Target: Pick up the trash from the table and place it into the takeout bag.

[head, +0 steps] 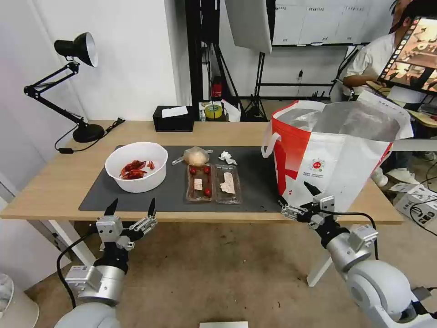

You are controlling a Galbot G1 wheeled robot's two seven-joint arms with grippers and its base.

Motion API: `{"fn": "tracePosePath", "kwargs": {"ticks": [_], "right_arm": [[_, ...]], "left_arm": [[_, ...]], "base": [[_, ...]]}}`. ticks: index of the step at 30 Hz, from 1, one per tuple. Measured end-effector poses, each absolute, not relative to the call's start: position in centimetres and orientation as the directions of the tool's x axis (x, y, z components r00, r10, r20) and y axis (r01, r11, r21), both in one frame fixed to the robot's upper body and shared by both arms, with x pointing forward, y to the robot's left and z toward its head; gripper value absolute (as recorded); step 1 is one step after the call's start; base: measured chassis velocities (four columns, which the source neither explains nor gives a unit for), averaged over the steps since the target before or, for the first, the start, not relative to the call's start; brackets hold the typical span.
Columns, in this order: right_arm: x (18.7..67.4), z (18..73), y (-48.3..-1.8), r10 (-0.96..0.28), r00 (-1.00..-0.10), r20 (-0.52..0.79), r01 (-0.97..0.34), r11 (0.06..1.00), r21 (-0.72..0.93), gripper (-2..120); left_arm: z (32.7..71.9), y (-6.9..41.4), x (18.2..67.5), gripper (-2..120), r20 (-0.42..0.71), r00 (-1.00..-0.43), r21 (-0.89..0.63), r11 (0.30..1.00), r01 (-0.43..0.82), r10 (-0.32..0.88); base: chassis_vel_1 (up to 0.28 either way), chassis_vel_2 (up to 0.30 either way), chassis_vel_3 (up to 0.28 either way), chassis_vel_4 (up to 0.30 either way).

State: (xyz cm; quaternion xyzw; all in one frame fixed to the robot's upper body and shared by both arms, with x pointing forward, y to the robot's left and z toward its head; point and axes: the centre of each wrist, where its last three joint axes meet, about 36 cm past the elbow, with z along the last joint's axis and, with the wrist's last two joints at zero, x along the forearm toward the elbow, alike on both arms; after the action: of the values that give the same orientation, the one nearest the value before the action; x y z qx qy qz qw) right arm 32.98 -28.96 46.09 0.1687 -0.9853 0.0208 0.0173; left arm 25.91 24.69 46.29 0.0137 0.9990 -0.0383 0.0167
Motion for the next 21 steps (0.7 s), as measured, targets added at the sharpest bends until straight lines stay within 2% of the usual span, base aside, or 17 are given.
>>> {"fn": "tracePosePath", "kwargs": {"ticks": [5, 9, 12, 13, 15, 16, 19, 21], "right_arm": [[32.9, 45.6, -28.8, -0.334, -0.942, 0.041, -0.336, 0.941, -0.040, 100], [32.6, 45.3, -27.6, -0.363, -0.930, 0.048, -0.361, 0.931, 0.052, 100], [32.6, 45.4, -25.8, -0.423, -0.903, 0.078, -0.394, 0.886, 0.246, 100], [32.6, 45.4, -25.8, -0.423, -0.903, 0.078, -0.394, 0.886, 0.246, 100], [32.8, 45.6, -24.8, -0.467, -0.878, 0.103, -0.399, 0.834, 0.380, 100], [32.8, 45.6, -24.8, -0.467, -0.878, 0.103, -0.399, 0.834, 0.380, 100], [33.1, 46.1, -23.0, -0.529, -0.838, 0.135, -0.373, 0.735, 0.567, 100], [33.1, 46.4, -22.5, -0.541, -0.829, 0.143, -0.353, 0.704, 0.617, 100]], "left_arm": [[46.2, 24.7, 25.9, 100, -0.033, -0.999, -0.077, 0.997, 0.027, 0.025], [46.2, 24.8, 26.0, 100, -0.034, -0.999, -0.076, 0.997, 0.027, 0.025], [46.2, 24.9, 26.0, 100, -0.036, -0.999, -0.073, 0.997, 0.030, 0.027], [46.2, 24.9, 26.0, 100, -0.036, -0.999, -0.073, 0.997, 0.030, 0.027], [46.2, 25.0, 26.0, 100, -0.035, -0.999, -0.071, 0.997, 0.029, 0.026], [46.2, 25.0, 26.0, 100, -0.035, -0.999, -0.071, 0.997, 0.029, 0.026], [46.2, 25.0, 25.9, 100, -0.031, -0.999, -0.071, 0.997, 0.027, 0.025], [46.1, 25.0, 25.9, 100, -0.031, -0.999, -0.071, 0.997, 0.026, 0.024]], "base": [[0.000, 0.000, 0.000, 0.000], [0.000, 0.000, 0.000, 0.000], [0.000, 0.000, 0.000, 0.000], [0.000, 0.000, 0.000, 0.000], [0.000, 0.000, 0.000, 0.000], [0.000, 0.000, 0.000, 0.000], [0.000, 0.000, 0.000, 0.000], [0.000, 0.000, 0.000, 0.000]]}}
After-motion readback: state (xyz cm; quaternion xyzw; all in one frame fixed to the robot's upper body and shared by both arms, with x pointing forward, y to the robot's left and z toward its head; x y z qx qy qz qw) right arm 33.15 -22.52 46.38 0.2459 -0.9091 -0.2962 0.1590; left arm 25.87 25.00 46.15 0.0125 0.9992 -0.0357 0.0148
